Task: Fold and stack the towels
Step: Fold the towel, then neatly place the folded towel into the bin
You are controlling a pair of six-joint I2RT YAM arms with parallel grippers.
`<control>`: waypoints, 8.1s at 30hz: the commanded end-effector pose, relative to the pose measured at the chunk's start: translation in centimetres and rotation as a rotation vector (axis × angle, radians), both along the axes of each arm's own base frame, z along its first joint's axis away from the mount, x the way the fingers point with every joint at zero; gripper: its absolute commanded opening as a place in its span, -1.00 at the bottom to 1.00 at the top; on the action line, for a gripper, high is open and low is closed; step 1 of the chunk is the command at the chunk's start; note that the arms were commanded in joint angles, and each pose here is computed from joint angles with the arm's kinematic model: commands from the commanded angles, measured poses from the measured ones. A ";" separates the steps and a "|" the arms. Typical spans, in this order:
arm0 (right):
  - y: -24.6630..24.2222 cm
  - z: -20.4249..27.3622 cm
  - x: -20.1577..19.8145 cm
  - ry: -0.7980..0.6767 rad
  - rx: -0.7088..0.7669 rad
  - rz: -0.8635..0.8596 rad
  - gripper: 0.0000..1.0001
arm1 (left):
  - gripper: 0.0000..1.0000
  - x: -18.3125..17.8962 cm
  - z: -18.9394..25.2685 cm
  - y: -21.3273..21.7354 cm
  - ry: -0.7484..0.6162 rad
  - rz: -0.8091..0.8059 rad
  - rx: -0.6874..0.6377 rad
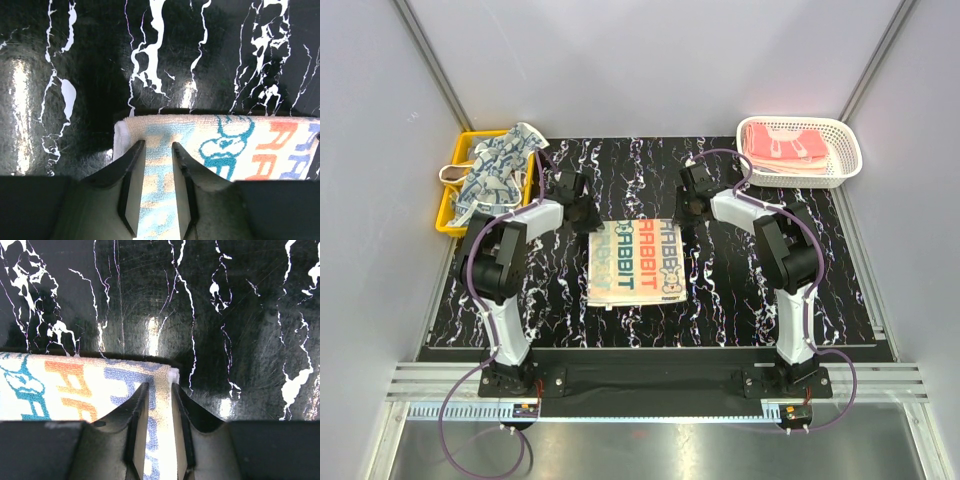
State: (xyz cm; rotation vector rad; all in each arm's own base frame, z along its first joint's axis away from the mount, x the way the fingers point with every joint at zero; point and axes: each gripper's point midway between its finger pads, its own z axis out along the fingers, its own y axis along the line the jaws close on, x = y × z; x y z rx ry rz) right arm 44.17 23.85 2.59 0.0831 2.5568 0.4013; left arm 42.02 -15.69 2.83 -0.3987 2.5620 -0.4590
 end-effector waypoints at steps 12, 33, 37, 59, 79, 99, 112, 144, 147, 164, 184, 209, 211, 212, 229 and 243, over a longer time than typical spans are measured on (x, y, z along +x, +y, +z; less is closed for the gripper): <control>-0.3 1.1 1.4 -0.063 -0.032 0.013 -0.17 | -0.29 1.0 3.1 3.7 -0.031 0.017 0.221; -0.3 -1.2 1.9 -0.087 -0.045 0.028 -0.26 | -0.28 2.2 -0.4 2.5 -0.006 -0.016 0.184; -0.5 -1.4 2.0 -0.086 -0.050 0.020 -0.39 | -0.35 1.6 -1.4 2.5 0.002 -0.015 0.176; -3.0 0.6 6.0 -0.166 -0.034 0.013 -0.92 | -1.00 6.6 3.0 0.0 -0.309 -0.014 0.022; -2.9 7.1 2.6 -0.291 0.108 0.015 -0.92 | -1.00 4.9 8.7 0.7 -0.483 0.021 -0.088; -1.0 8.0 -8.4 -0.335 0.144 0.062 -0.92 | -1.00 -4.9 6.9 1.4 -0.487 0.038 -0.144; -1.2 7.3 -12.3 -0.319 0.173 0.065 -0.92 | -1.00 -9.1 6.7 1.8 -0.505 0.030 -0.149; -2.6 7.0 -14.4 -0.301 0.192 -0.008 -0.90 | -1.00 -15.7 6.0 1.0 -0.508 -0.012 -0.164; -2.5 7.9 -14.1 -0.313 0.188 -0.005 -0.89 | -1.00 -15.2 7.9 0.8 -0.529 -0.016 -0.165; -3.0 7.8 -15.1 -0.291 0.184 -0.004 -0.89 | -1.00 -17.7 5.6 0.5 -0.396 -0.034 -0.192; -3.4 3.8 -17.2 -0.176 0.192 -0.029 -0.36 | -0.57 -20.8 1.5 0.2 -0.258 -0.047 -0.240; -2.4 0.8 -17.6 -0.039 0.119 -0.017 -0.21 | -0.49 -19.7 1.2 -2.0 -0.167 -0.099 -0.204; -2.5 0.0 -17.8 -0.021 0.107 -0.019 -0.23 | -0.49 -20.0 -0.3 -1.3 -0.130 -0.069 -0.162; -2.8 -0.3 -17.9 -0.017 0.095 -0.025 -0.23 | -0.49 -20.0 -0.7 -1.0 -0.120 -0.054 -0.155; -1.7 1.2 -15.5 -0.078 0.061 0.036 0.34 | -0.49 -19.4 -1.2 -0.8 -0.096 -0.056 -0.104; -0.5 -1.6 -16.7 0.000 -0.006 0.048 -0.06 | -0.48 -19.1 -0.8 -1.3 -0.101 -0.082 -0.108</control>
